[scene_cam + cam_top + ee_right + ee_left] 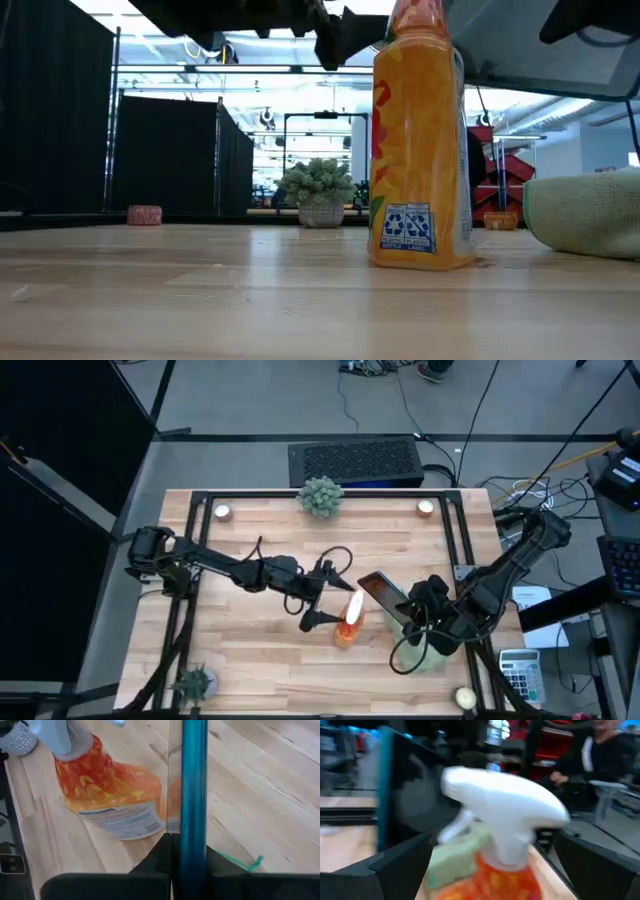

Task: Apply microfiber cloth
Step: Spray the front of the blue tablet using the orange spray bottle

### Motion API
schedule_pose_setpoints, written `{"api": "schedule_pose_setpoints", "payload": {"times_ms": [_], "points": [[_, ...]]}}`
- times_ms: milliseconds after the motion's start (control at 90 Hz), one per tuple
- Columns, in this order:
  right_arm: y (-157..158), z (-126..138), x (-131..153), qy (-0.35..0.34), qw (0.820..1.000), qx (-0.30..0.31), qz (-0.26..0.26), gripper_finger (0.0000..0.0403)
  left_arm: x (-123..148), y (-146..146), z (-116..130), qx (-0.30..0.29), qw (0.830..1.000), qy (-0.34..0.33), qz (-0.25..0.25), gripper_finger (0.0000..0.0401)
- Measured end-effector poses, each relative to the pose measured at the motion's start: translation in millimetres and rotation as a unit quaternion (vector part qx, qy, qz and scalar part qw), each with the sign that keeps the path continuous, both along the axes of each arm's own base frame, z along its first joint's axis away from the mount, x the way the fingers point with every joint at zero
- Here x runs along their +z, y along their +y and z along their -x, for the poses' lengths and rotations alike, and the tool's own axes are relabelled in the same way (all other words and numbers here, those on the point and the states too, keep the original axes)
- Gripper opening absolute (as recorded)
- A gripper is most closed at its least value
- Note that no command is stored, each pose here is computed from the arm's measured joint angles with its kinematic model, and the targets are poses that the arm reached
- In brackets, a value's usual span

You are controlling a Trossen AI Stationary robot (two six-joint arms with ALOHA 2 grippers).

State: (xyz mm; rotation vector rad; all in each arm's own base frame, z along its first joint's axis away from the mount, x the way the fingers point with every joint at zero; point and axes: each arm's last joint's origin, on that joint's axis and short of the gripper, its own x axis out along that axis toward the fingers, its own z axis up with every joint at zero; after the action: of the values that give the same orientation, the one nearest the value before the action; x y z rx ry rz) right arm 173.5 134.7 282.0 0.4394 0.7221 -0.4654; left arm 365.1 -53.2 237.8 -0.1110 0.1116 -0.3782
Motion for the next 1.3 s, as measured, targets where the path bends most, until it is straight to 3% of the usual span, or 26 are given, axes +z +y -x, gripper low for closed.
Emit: {"api": "schedule_pose_setpoints", "payload": {"times_ms": [178,322,633,1033,1300], "points": [[1.5,-1.9,-2.6,0.005,1.000,0.000,0.003,0.0006,3.6,-3.5,-0.8,-0.001,1.000,-0.013,-0.005,0.0400],[2.1,-3.5,-4.5,0.008,1.000,-0.002,0.006,0.0008,-2.3,1.1,-9.9,0.020,1.000,-0.014,-0.018,0.0400],[4.4,-6.2,-8.0,0.012,1.000,-0.003,0.011,0.0008,-4.7,-6.4,-36.0,-0.004,1.000,-0.020,-0.014,0.0400],[1.0,-13.9,-3.6,-0.027,0.996,0.008,0.084,0.0008,-9.3,-7.8,-42.2,0.000,1.000,0.000,0.022,0.0399],[-14.7,-27.2,2.7,-0.020,0.992,0.039,0.119,0.0008,-9.2,-6.4,-42.1,0.016,1.000,0.002,0.023,0.0342]]}}
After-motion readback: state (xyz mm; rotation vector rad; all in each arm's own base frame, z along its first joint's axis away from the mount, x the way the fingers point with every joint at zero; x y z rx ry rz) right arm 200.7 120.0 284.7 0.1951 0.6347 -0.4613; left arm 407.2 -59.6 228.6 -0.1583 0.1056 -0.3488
